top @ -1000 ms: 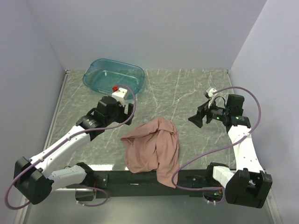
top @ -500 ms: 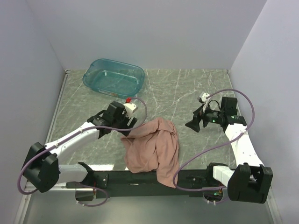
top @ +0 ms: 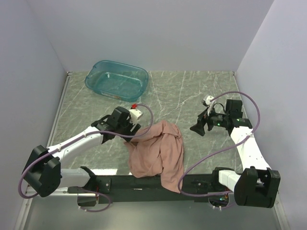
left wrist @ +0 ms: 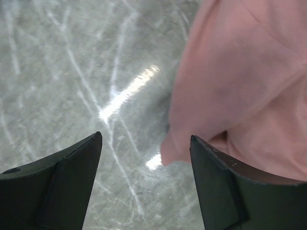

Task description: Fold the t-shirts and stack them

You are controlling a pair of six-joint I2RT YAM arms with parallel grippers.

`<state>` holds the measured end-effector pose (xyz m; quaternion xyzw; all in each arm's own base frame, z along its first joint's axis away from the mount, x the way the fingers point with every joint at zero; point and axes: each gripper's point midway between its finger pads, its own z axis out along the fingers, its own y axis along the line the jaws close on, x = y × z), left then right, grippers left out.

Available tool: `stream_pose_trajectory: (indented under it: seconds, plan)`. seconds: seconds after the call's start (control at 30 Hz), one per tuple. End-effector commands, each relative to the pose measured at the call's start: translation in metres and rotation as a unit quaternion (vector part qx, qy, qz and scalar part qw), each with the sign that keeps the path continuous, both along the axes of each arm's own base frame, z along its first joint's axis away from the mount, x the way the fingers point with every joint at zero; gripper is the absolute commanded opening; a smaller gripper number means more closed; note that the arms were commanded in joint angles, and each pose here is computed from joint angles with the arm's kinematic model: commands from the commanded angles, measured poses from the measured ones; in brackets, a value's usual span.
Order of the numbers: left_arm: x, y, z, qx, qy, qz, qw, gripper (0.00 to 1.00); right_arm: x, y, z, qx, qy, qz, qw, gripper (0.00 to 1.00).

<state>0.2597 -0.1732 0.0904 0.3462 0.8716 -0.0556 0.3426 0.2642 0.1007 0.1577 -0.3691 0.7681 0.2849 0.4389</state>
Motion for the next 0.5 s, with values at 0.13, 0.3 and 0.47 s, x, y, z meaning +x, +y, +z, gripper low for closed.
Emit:
stream_pose_trajectory:
  seconds: [0.13,0.3,0.47]
  plan:
    - [0.096,-0.006,0.124,-0.087,-0.174,0.084,0.977,0.83,0.002,0.006,0.0,-0.011,-0.008,0.014,1.0,0.99]
    - [0.167,-0.029,0.175,-0.17,-0.181,0.109,0.962,0.95,0.001,0.007,0.005,-0.008,-0.013,0.014,1.0,0.99]
    - [0.255,-0.037,0.155,-0.197,-0.111,0.176,0.958,0.9,0.0,0.008,0.008,-0.005,-0.017,0.015,1.0,0.99]
